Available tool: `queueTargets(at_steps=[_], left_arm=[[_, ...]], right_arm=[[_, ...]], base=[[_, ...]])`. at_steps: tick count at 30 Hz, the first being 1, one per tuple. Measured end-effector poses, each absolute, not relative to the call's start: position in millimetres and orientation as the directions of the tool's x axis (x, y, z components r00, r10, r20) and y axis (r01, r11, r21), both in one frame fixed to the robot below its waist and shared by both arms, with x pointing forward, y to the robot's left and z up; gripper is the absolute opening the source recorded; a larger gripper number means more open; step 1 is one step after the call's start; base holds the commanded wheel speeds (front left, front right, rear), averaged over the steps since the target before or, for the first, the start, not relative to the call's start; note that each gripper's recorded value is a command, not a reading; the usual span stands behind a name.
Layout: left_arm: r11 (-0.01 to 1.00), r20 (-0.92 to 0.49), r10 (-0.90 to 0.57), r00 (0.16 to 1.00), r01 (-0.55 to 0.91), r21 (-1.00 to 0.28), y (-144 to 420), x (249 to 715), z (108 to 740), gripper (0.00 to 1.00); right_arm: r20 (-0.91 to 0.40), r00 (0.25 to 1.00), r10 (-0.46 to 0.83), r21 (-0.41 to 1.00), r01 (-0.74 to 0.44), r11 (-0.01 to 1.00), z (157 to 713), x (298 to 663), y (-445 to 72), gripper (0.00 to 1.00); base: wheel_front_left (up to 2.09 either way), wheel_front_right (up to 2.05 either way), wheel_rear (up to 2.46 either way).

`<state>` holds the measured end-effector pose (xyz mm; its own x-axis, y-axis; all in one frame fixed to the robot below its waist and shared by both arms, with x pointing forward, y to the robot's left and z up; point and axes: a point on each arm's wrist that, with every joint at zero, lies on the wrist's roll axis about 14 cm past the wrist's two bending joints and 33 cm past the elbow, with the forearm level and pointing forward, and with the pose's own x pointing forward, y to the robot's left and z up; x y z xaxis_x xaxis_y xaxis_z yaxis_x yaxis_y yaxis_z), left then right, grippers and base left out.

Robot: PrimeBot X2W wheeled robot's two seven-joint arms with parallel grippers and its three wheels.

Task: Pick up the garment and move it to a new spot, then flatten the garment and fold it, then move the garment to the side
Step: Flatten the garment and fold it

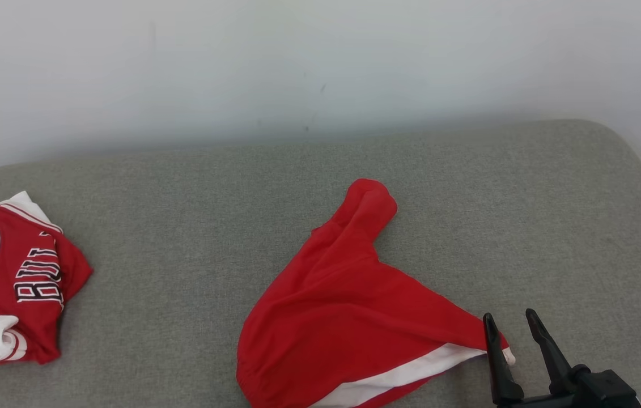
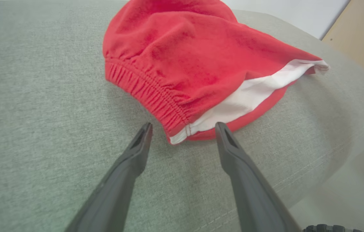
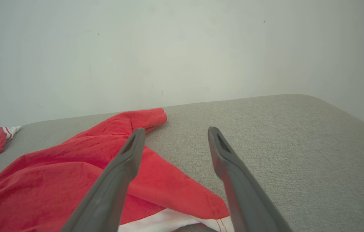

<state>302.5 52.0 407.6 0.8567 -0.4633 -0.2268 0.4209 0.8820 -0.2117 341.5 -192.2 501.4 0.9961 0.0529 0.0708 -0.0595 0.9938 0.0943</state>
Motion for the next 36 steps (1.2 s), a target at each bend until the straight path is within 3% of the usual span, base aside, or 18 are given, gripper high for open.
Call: queueTargets(at_steps=[3, 4, 6, 7, 21, 29, 31, 36], left_arm=[[0.864, -0.238, -0.499, 0.833, 0.456, -0.213, 42.2, 304.3, 404.3, 1.0], [0.859, -0.244, -0.508, 0.826, 0.465, -0.214, 39.9, 304.0, 402.6, 0.75], [0.851, -0.253, -0.524, 0.814, 0.483, -0.208, 36.9, 305.0, 400.3, 0.11], [0.851, -0.249, -0.523, 0.815, 0.483, -0.205, 37.7, 308.0, 401.7, 0.0], [0.913, -0.195, -0.407, 0.893, 0.406, -0.045, 116.1, 346.1, 427.5, 0.0], [0.91, -0.226, -0.414, 0.882, 0.408, -0.076, 114.3, 331.5, 417.5, 0.0], [0.912, -0.22, -0.411, 0.885, 0.4, -0.094, 110.9, 328.9, 418.0, 1.0], [0.926, -0.202, -0.375, 0.905, 0.356, -0.128, 114.2, 321.7, 420.9, 1.0]], right_arm=[[0.069, 0.997, 0.038, 0.096, -0.044, 0.994, 500.8, 339.7, -196.9, 1.0], [0.067, 0.997, 0.033, 0.095, -0.039, 0.995, 500.5, 338.9, -198.6, 1.0], [0.065, 0.998, 0.025, 0.094, -0.031, 0.995, 499.9, 337.4, -201.5, 1.0], [0.064, 0.998, 0.02, 0.094, -0.026, 0.995, 499.6, 336.5, -202.8, 1.0], [0.047, 0.999, 0.02, 0.1, -0.024, 0.995, 493.8, 333.3, -202.3, 1.0], [0.023, 0.999, 0.034, 0.113, -0.037, 0.993, 485.8, 331.5, -197.2, 1.0], [0.015, 0.999, 0.033, 0.115, -0.034, 0.993, 483.2, 330.1, -197.7, 1.0], [0.011, 0.999, 0.046, 0.116, -0.047, 0.992, 481.7, 329.5, -194.3, 1.0]], base=[[0.0, 0.0, 0.0], [0.0, 0.0, 0.0], [0.0, 0.0, 0.0], [0.0, 0.0, 0.0], [0.0, 0.0, 0.0], [0.0, 0.0, 0.0], [0.0, 0.0, 0.0], [0.0, 0.0, 0.0]])
